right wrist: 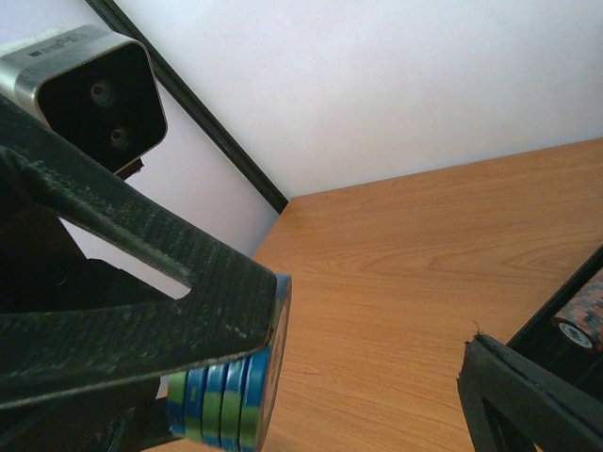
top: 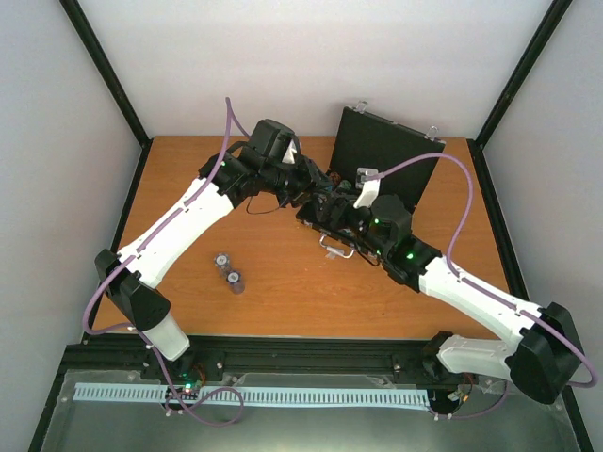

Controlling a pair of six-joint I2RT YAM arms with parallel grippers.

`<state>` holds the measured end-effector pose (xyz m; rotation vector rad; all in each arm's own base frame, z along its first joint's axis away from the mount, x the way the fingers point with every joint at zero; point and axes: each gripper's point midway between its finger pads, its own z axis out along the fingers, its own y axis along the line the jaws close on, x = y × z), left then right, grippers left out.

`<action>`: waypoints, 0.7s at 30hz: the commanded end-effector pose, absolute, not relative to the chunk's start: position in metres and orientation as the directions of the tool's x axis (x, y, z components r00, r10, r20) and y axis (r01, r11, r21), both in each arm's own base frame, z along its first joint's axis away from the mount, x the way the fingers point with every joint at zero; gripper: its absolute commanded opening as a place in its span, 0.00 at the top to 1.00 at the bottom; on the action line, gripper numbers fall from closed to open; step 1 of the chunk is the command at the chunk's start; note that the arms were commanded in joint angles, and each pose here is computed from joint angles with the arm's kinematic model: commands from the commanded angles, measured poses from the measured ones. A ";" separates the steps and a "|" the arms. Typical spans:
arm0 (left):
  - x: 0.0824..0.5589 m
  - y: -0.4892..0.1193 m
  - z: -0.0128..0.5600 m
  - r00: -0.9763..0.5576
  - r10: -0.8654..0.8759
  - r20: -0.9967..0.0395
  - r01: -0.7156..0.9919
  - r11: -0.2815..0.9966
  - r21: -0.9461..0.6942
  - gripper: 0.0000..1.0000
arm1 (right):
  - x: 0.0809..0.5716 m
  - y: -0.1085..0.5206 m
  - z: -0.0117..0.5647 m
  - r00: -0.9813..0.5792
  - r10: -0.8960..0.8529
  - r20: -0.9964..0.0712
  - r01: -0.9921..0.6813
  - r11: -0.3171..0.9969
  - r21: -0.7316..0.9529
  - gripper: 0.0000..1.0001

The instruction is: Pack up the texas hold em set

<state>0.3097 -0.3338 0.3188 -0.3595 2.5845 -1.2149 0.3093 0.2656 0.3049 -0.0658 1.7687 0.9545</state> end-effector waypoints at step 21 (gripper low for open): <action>0.292 -0.332 0.348 -0.940 -0.314 -0.133 -0.064 0.545 -0.836 0.99 | 0.325 0.275 0.344 -0.337 0.413 -0.846 -0.513 0.673 0.533 0.83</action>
